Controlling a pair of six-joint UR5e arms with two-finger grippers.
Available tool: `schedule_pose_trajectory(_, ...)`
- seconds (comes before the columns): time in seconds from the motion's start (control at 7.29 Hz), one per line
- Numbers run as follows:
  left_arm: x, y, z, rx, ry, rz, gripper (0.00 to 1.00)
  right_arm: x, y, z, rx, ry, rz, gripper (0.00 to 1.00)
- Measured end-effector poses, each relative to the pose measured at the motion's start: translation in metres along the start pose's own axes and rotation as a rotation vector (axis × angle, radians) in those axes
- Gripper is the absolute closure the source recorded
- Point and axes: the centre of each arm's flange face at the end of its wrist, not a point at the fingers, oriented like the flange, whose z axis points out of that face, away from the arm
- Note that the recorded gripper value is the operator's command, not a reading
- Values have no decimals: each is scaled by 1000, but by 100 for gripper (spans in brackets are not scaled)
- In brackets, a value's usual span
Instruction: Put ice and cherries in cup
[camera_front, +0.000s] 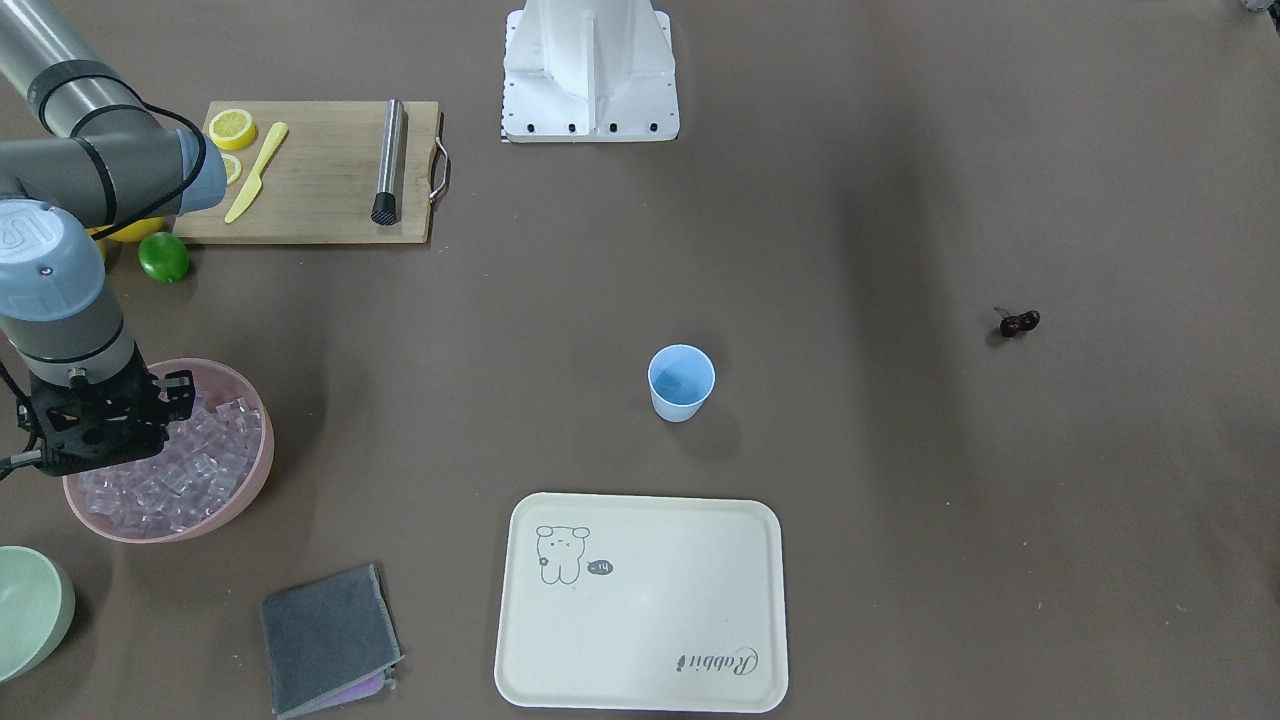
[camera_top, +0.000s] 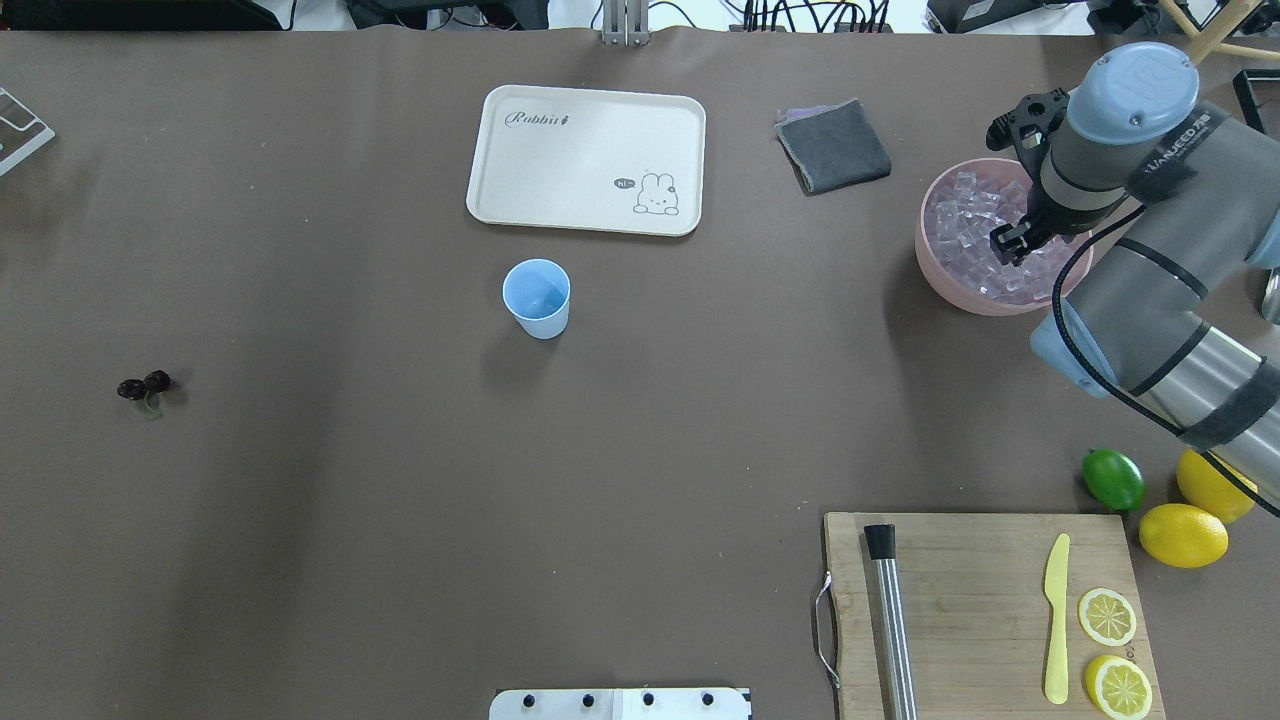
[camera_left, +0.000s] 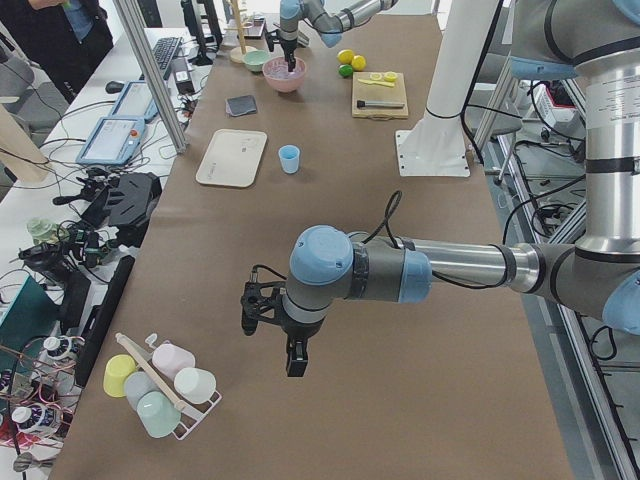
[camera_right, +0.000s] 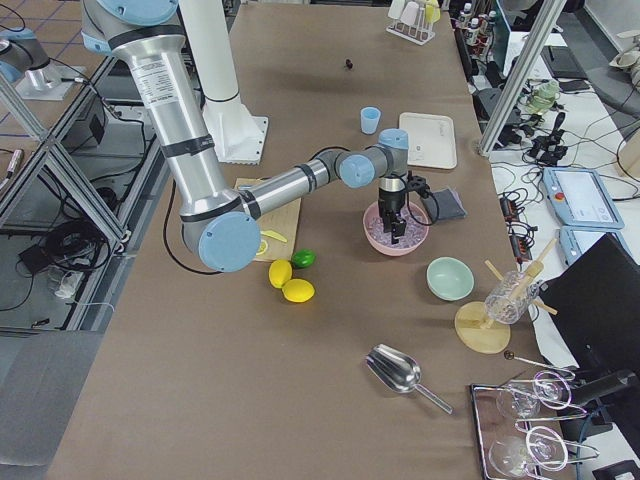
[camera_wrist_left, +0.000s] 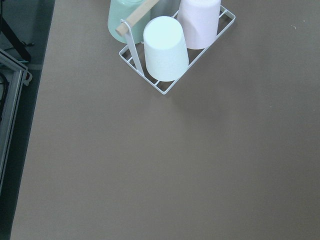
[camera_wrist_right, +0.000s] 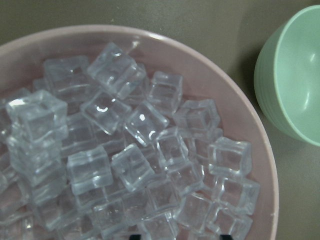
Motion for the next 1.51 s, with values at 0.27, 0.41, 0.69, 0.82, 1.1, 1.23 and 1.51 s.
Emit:
schedule_pose_trajectory(0.27, 1, 0, -1, 1, 0, 3, 2, -1, 4, 4, -6, 6, -4, 47)
schedule_pose_trajectory(0.41, 1, 0, -1, 3, 0, 5, 2, -4, 5, 4, -6, 5, -5, 47)
schedule_pose_trajectory(0.69, 2, -1, -2, 3, 0, 6, 2, -10, 4, 0, -1, -5, -10, 47)
schedule_pose_trajectory(0.82, 1, -1, -2, 3, 0, 6, 2, -11, 4, 0, 0, -6, -12, 47)
schedule_pose_trajectory(1.1, 1, -1, -1, 3, 0, 4, 2, -10, 6, 2, -3, -2, -12, 57)
schedule_pose_trajectory(1.23, 2, -1, -2, 4, 0, 5, 2, -10, 7, 4, -6, 0, -11, 75)
schedule_pose_trajectory(1.51, 3, -2, -3, 7, 0, 9, 2, -11, 7, 5, -9, -2, -12, 78)
